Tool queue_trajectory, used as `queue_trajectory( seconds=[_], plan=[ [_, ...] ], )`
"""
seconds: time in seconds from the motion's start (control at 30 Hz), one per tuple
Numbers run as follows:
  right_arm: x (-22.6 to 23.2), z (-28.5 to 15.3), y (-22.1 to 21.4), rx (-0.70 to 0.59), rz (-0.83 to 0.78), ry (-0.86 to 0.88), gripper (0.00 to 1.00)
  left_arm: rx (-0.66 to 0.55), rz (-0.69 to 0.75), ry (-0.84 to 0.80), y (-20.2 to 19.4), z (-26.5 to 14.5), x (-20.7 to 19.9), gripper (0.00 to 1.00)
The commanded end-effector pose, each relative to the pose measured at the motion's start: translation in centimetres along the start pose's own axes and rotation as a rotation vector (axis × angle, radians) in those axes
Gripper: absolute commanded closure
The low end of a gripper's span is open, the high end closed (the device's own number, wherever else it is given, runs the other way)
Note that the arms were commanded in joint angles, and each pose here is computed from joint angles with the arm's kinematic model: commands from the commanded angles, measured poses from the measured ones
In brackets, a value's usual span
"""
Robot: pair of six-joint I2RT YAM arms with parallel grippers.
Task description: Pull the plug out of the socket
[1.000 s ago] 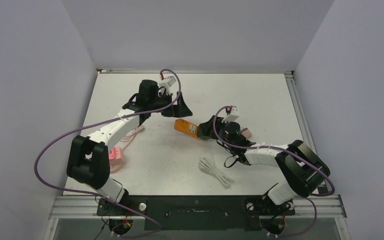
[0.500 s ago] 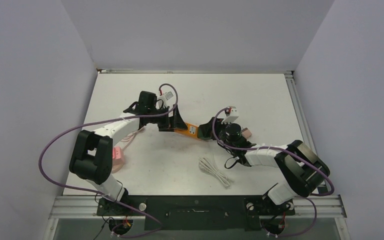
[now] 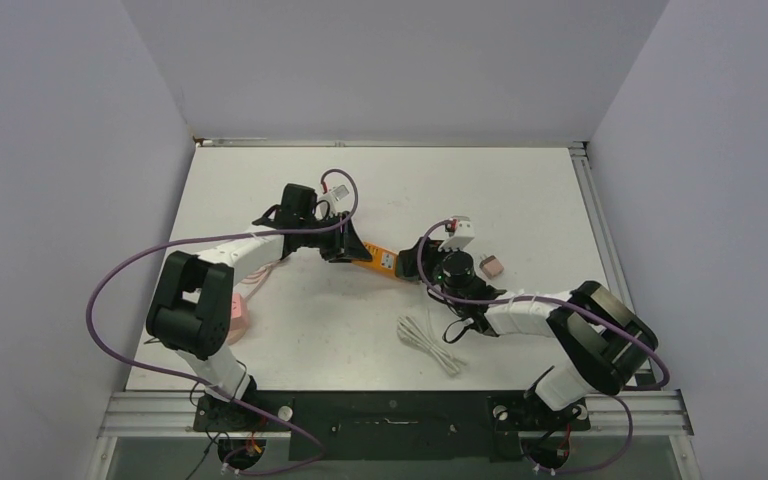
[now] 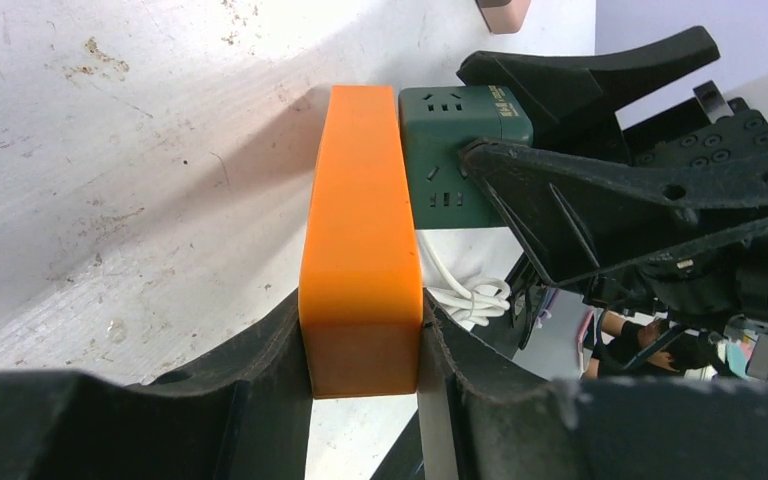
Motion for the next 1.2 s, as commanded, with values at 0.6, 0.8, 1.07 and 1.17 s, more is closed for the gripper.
queue_trajectory(
  seconds=[0.6, 0.8, 1.07, 1.17],
  plan=[
    [-0.7, 0.4, 0.0, -0.010, 0.151, 0.006, 0.95, -0.017, 0.038, 0.064, 0.4, 0.3, 0.0, 1.00],
    [-0.7, 0.3, 0.4, -0.025, 0.149, 0.011, 0.95, -0.023, 0.034, 0.077, 0.5, 0.3, 0.2, 1.00],
    [1.1, -0.6, 0.4, -0.050, 0.048, -0.109, 0.95, -0.028, 0.026, 0.097, 0.5, 0.4, 0.6, 1.00],
    [1.2, -0.9, 0.4, -0.055, 0.039, -0.127, 0.95, -0.030, 0.027, 0.101, 0.5, 0.4, 0.6, 1.00]
  ],
)
Point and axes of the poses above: each gripper's point midway between its finger pads, its own z axis out along the fingers, its own x axis along the line the jaws close on, y = z × x, the point moved 5 cm from there along -z, back along the fingers, and after that the axes turned 9 degrees about -z, right-handed, at the moved point
